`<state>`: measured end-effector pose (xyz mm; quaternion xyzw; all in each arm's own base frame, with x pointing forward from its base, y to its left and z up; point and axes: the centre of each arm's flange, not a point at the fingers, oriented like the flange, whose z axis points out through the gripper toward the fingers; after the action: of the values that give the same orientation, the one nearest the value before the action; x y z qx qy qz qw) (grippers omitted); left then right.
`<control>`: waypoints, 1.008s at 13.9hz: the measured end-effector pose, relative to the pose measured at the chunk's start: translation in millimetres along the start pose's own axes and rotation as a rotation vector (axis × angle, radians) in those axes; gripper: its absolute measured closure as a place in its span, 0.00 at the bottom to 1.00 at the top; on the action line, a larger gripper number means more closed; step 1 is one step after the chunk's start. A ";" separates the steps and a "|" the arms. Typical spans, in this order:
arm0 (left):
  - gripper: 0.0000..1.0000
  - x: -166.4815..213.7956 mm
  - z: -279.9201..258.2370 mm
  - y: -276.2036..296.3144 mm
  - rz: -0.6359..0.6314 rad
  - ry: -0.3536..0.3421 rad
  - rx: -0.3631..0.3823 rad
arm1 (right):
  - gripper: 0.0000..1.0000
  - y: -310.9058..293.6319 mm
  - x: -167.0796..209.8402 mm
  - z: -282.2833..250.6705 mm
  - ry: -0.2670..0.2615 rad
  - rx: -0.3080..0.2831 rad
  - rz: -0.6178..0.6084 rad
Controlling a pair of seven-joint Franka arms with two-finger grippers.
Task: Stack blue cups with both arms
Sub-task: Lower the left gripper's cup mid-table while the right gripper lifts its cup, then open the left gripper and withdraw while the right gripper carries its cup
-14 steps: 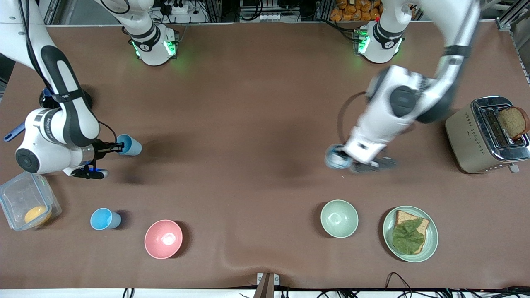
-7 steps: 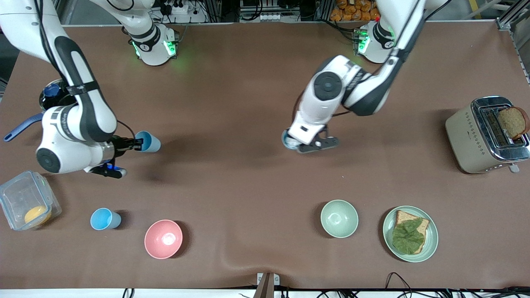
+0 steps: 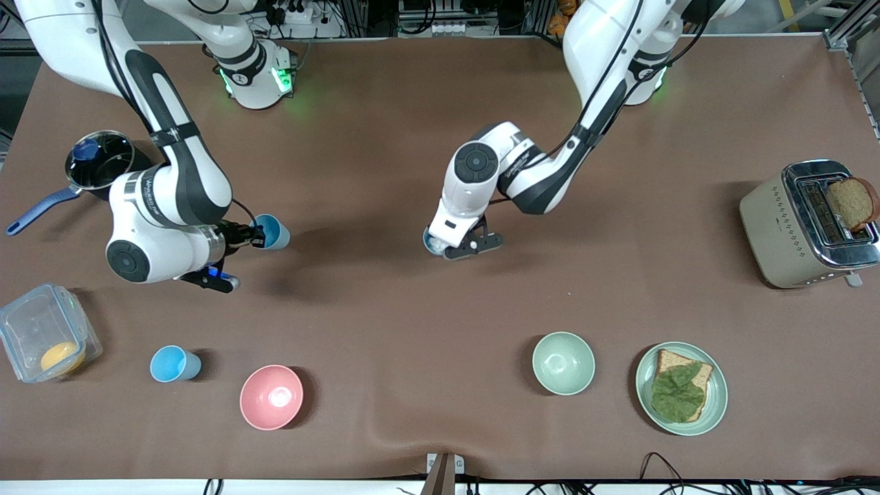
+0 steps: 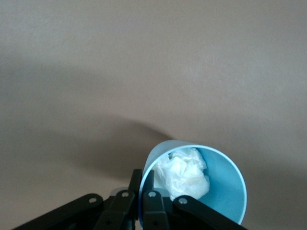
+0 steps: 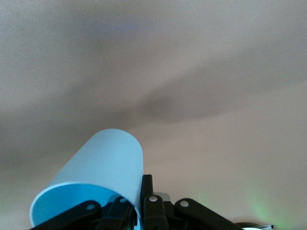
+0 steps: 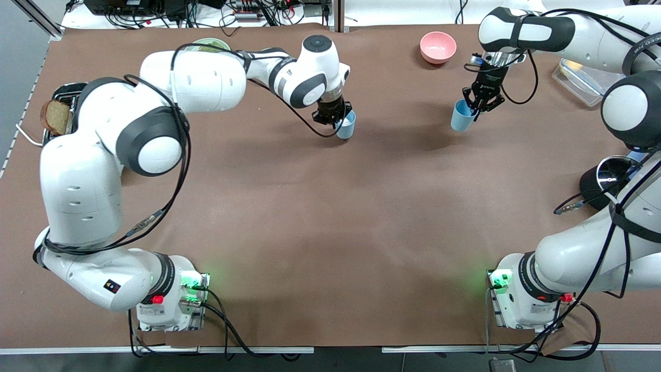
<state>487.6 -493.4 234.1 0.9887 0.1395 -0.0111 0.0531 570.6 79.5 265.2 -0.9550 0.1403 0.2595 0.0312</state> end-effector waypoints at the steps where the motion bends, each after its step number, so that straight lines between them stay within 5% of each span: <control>1: 0.96 0.7 3.0 0.5 0.009 0.011 0.002 | 0.95 1.6 0.6 0.7 0.000 0.000 0.003; 4: 0.90 -2.3 -0.4 6.0 0.013 0.023 -0.003 | 0.95 2.5 0.8 1.8 -0.001 0.000 0.005; 9: 0.42 2.5 -30.3 14.4 -0.082 0.050 -0.028 | 0.95 -1.9 -1.0 2.5 -0.013 0.027 0.027; 14: 0.00 28.7 -171.1 -7.2 -0.134 0.128 -0.015 | 0.95 -48.5 -18.6 -1.4 -0.035 0.104 0.147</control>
<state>514.3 -460.2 402.4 0.9754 0.2087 0.0495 0.0507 569.7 130.5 275.2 -0.9345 0.2227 0.2703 0.0641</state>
